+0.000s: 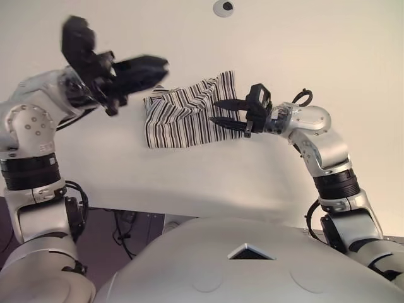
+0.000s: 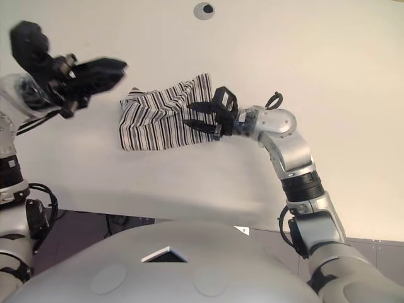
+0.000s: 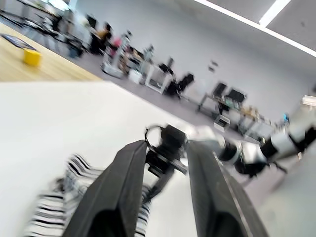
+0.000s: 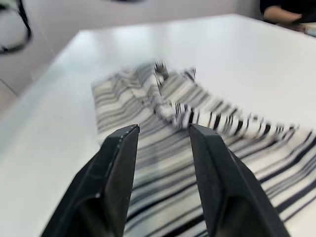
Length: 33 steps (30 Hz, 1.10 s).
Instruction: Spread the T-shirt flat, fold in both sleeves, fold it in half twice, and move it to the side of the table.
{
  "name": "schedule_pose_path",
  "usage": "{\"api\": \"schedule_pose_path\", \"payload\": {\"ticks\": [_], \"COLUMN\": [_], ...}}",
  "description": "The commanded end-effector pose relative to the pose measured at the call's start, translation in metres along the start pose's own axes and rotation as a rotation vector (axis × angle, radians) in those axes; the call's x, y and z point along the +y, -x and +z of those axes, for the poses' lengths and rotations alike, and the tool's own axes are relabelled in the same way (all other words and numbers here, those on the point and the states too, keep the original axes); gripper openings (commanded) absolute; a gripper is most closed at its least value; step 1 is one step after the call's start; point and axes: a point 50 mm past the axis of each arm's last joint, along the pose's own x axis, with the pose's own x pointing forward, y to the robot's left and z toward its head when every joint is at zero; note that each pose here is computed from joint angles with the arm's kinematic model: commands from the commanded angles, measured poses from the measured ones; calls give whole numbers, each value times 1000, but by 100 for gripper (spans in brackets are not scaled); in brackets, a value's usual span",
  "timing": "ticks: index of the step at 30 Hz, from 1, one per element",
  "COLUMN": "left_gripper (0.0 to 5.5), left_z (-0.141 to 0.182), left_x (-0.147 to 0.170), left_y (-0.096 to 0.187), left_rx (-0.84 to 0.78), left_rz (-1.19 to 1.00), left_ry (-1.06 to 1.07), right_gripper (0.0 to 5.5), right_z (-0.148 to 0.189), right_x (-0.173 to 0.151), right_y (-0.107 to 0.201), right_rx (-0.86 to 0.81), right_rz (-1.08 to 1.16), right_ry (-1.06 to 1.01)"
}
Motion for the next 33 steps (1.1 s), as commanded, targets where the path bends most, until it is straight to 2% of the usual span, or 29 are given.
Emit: {"api": "schedule_pose_path", "payload": {"ticks": [1,6,11,12,14,16,21,24,27,30,33], "left_gripper": [141,141,141,141,141,141,141,141,141,141,141], "left_z": [-31,-64,-94,-100,-137,-148,-98,-88,-90,-80,-48], "left_x": [8,19,44,52,74,83,100,106,93,87,88], "left_y": [1,4,8,10,17,25,50,50,74,81,72], "left_rx": [151,218,248,250,267,258,79,-26,-62,-135,-269], "left_rz": [92,148,236,276,413,497,550,573,546,499,459], "left_ry": [-17,-6,16,18,57,84,124,188,212,203,170], "right_gripper": [183,183,183,183,183,183,183,183,183,183,183], "right_z": [-2,-18,-22,-22,-21,-22,-27,-33,-33,-5,29], "right_x": [-4,-1,3,3,3,3,5,6,4,-7,-19], "right_y": [-10,-14,-14,-14,-14,-14,-16,-15,-14,-12,-4], "right_rx": [58,165,186,187,186,190,209,241,232,10,-221], "right_rz": [-13,10,36,39,40,40,44,42,34,-44,-82], "right_ry": [44,54,55,55,54,55,48,55,58,0,-55]}}
